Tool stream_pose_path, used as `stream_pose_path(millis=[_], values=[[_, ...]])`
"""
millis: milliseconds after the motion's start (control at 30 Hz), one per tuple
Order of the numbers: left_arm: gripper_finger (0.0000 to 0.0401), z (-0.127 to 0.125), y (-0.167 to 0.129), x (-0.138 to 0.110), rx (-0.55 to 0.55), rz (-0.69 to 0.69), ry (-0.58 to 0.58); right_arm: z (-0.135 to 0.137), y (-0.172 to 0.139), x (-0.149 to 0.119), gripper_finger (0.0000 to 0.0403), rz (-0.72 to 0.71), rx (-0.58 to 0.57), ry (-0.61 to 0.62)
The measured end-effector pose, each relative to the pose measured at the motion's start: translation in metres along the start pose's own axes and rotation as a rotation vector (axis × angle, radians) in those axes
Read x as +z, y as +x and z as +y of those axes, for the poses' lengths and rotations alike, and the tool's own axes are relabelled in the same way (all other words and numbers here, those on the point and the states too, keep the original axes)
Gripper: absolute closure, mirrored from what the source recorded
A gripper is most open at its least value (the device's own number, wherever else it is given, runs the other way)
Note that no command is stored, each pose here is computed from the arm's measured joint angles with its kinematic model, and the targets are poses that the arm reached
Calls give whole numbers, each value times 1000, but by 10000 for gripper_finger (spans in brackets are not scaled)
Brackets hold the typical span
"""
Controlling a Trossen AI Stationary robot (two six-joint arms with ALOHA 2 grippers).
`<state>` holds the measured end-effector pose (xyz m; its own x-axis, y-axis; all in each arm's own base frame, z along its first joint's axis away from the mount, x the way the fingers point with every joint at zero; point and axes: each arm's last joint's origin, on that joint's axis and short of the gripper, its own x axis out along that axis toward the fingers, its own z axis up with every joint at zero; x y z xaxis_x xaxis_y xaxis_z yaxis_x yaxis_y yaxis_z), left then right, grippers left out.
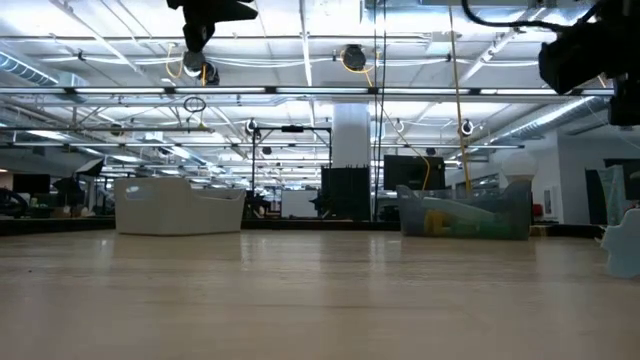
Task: Pick and place Stapler, Stapler remover, tape
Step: Put the purple staple remover into the white bin
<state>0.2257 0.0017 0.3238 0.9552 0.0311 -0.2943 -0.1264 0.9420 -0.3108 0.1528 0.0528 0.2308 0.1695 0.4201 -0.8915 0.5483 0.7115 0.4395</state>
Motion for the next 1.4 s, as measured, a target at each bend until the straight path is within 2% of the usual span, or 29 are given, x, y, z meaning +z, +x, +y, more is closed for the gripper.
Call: stream_pose_path(millis=[167,333,467,600,667,833,1033,1400], values=[[308,0,0,0,1,1,-2,2,3,-5,220,-14,-28,-60],[309,0,0,0,1,0,1,-7,14,-6,219,-13,-75,22],[308,0,0,0,8,-2,1,-17,30,-8,211,48,-51,51],[308,1,0,0,34,-11,-3,-21,46,-7,197,106,56,37],[308,1,0,0,36,-12,-3,-25,52,-6,193,96,69,58],[308,2,0,1,60,-19,2,-35,61,-7,197,64,14,94],[308,2,0,1,76,-24,5,-36,61,-5,197,-6,-19,60],[308,3,0,0,79,-16,5,-38,62,-5,206,-26,-35,24]])
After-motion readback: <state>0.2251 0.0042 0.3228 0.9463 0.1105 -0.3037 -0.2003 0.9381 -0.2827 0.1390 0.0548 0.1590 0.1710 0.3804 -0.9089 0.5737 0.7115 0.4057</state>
